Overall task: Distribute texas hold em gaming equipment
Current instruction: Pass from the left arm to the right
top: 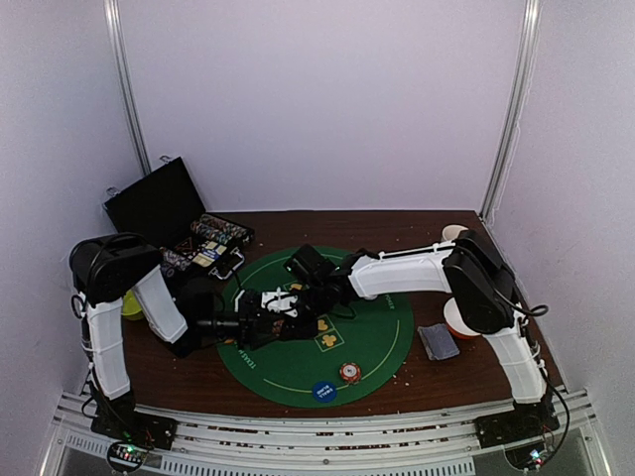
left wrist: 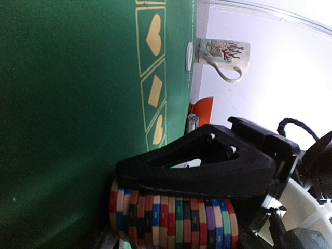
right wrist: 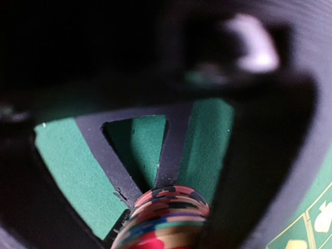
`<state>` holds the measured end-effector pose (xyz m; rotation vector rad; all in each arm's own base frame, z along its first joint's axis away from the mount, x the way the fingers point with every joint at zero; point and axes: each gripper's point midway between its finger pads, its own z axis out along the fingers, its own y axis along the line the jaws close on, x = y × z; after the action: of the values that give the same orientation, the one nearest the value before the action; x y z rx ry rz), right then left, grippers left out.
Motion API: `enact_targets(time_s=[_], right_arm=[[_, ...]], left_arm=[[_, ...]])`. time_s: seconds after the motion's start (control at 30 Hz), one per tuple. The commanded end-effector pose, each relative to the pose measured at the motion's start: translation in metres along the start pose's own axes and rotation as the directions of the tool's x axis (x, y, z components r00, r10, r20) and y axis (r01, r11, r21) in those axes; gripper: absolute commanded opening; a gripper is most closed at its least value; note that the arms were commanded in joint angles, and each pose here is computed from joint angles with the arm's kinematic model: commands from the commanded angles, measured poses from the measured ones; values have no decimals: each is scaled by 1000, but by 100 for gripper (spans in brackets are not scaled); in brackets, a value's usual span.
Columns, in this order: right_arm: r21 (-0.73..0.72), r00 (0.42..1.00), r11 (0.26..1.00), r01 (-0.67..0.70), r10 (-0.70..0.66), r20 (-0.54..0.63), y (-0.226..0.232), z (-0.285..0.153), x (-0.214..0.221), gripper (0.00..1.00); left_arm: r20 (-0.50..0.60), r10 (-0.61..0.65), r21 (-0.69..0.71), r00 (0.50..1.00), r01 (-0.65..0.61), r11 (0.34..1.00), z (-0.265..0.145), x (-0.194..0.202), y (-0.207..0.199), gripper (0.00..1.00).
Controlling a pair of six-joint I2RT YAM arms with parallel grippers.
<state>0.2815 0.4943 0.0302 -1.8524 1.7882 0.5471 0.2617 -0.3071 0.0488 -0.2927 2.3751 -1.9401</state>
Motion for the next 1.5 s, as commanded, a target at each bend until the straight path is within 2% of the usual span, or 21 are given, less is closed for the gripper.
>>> enact_targets(time_s=[0.0,0.13,0.23,0.47,0.7,0.9,1.13,1.47], right_arm=[[-29,1000,1000,12,-13,-20,2,7,6,25],[-41,1000,999,17,-18,-21,8,-1,2,15],[-27,999,999,22,-23,-40,12,-5,4,12],[-11,999,1000,0,0,-48,18,-12,8,8],[7,999,1000,-13,13,-50,18,-13,13,8],[7,998,1000,-23,24,-57,19,-11,18,8],[9,997,999,-35,36,-70,20,-8,26,7],[17,996,998,-59,60,-63,19,5,28,7]], left_arm=[[-15,61,61,998,-60,996,1,2,-14,5],[-15,56,54,998,-55,997,1,3,-11,14],[-9,55,49,998,-54,997,-1,1,-9,23],[-32,103,43,994,-102,994,2,-1,-13,50],[-23,167,-32,986,-168,985,1,-9,-14,64],[-36,238,-106,971,-241,965,-2,-15,-11,71],[-52,268,-92,962,-271,958,-3,-12,-14,80],[-70,333,-32,940,-336,941,-1,-10,-29,84]])
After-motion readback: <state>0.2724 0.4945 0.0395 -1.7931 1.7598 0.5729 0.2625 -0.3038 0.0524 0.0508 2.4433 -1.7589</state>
